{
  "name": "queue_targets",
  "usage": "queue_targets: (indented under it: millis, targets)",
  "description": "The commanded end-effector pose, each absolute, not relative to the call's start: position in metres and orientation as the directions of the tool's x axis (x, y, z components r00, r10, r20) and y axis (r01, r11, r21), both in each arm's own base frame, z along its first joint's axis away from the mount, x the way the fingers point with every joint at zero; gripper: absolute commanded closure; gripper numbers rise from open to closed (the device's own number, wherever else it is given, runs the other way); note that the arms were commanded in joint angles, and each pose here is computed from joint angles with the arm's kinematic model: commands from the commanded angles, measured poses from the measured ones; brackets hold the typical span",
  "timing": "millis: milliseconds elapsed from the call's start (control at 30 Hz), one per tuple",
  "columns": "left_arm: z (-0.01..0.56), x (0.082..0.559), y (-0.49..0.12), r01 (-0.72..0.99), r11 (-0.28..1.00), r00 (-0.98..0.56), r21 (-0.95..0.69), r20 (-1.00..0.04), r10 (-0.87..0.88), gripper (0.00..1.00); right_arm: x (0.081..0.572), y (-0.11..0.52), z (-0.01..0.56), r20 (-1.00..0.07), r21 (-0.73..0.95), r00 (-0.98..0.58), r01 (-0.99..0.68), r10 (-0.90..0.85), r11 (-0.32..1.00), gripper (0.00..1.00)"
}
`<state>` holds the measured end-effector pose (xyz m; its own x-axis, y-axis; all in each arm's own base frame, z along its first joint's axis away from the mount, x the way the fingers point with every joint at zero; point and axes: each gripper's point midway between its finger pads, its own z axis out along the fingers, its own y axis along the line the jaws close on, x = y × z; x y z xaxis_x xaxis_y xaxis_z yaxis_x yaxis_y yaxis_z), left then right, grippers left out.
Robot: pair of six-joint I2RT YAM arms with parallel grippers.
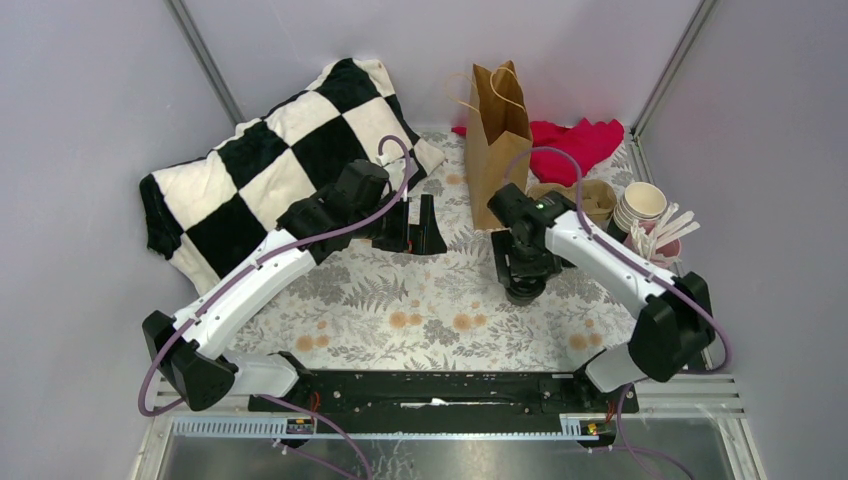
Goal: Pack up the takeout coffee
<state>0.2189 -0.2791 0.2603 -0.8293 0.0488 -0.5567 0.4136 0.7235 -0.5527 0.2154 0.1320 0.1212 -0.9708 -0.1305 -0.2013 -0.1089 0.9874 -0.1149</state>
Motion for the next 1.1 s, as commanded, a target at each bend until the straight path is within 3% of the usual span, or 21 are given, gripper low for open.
queue_targets:
  millis: [0,233,467,733,867,1067]
  targets:
    - [0.280,0.223,-0.284,0.451,0.687,-0.800,-0.570,-0.600,0.027,0.01,0.207,0.084,0.125,-0.234,-0.174,-0.972,0.063,0.021,0.983,0.20]
    - [0.282,0.223,-0.286,0.467,0.678,-0.795,-0.567,-0.605,0.042,0.01,0.197,0.021,0.124,-0.267,-0.148,-0.923,0.324,0.278,0.934,0.20]
    - [0.284,0.224,-0.282,0.476,0.683,-0.788,-0.554,-0.614,0.052,0.01,0.198,-0.009,0.132,-0.328,-0.144,-0.862,0.449,0.386,0.882,0.19]
    - [0.287,0.225,-0.279,0.494,0.680,-0.779,-0.542,-0.624,0.069,0.01,0.200,-0.003,0.120,-0.277,-0.078,-0.862,0.462,0.426,0.884,0.11]
    - [0.288,0.227,-0.279,0.505,0.676,-0.772,-0.536,-0.630,0.077,0.01,0.200,-0.004,0.122,-0.274,-0.078,-0.861,0.465,0.429,0.882,0.01]
    - [0.289,0.230,-0.280,0.516,0.669,-0.772,-0.534,-0.629,0.093,0.01,0.205,-0.009,0.160,-0.307,-0.096,-0.859,0.455,0.409,0.885,0.00]
